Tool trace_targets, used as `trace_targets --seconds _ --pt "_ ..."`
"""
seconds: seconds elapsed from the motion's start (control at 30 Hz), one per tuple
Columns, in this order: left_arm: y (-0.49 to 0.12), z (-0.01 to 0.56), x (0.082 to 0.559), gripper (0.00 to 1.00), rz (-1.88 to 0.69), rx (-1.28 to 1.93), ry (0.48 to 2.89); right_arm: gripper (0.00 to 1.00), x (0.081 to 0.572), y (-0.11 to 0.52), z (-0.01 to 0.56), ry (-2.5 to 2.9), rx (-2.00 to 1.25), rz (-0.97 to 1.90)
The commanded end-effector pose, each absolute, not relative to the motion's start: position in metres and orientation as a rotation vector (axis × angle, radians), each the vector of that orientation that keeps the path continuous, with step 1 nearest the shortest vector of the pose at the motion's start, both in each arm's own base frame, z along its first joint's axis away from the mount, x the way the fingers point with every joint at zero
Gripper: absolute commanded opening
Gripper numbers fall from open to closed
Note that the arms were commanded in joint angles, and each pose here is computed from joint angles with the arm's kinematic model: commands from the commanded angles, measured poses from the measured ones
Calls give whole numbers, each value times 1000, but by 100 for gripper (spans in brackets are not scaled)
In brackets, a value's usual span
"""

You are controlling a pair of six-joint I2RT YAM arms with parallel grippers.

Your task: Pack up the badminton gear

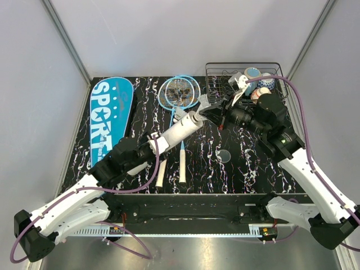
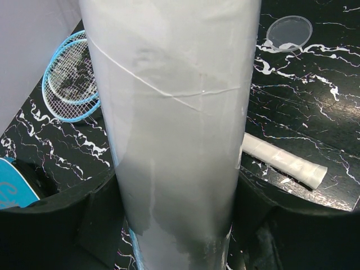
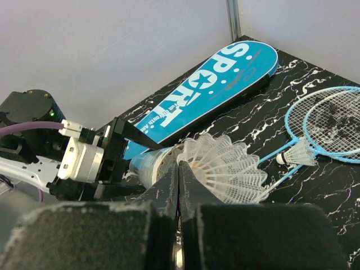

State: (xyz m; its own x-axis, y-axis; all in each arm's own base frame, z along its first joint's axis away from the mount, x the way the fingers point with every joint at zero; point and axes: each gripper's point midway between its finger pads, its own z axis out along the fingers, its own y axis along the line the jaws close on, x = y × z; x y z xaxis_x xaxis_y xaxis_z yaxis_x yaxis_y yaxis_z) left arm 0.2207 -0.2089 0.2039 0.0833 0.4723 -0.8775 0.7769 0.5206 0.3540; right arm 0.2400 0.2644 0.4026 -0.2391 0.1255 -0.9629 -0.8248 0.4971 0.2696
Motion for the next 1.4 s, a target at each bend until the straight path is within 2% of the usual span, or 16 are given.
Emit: trace_targets --seconds 0.0,0.13,0.17,0.2,0.3,0.33,0.43,0.7,0.83,0.87,0.93,1.03,1.13,1.27,1.33,1.37 --pt "-220 257 223 16 -358 1042 1410 0 227 260 416 1522 -622 1028" --pt "-220 257 223 16 -359 1043 1410 0 222 280 408 1569 -649 1179" --pt "-220 257 223 16 -359 1044 1407 3 217 285 408 1574 -682 1230" --pt "-219 257 224 16 -353 1038 1413 16 220 294 398 1614 -693 1264" --pt "-218 258 224 16 -350 1034 1410 32 219 306 391 1661 -724 1362" --pt "-217 259 224 16 -348 1031 1406 44 218 309 390 1667 -725 1387" --pt "-217 259 224 15 -345 1029 1406 61 215 314 388 1680 -740 1443" --pt "-214 262 225 15 -333 1013 1403 67 215 326 381 1709 -723 1577" --pt "-206 266 232 15 -287 965 1417 76 235 309 395 1675 -594 1369" --pt "-204 267 234 13 -273 946 1421 79 256 292 406 1656 -440 1240" --pt "-183 270 252 10 -146 832 1472 93 292 257 402 1663 -152 1041" --pt "-142 271 273 4 80 634 1554 98 316 209 399 1628 100 870" --pt "-115 274 280 5 217 512 1585 98 332 199 388 1633 122 836" --pt "-94 282 280 7 288 400 1584 97 370 213 340 1760 84 814" --pt "-85 284 280 7 323 361 1587 97 384 226 335 1765 47 901" --pt "-83 285 279 7 327 356 1586 97 401 239 303 1842 26 916"
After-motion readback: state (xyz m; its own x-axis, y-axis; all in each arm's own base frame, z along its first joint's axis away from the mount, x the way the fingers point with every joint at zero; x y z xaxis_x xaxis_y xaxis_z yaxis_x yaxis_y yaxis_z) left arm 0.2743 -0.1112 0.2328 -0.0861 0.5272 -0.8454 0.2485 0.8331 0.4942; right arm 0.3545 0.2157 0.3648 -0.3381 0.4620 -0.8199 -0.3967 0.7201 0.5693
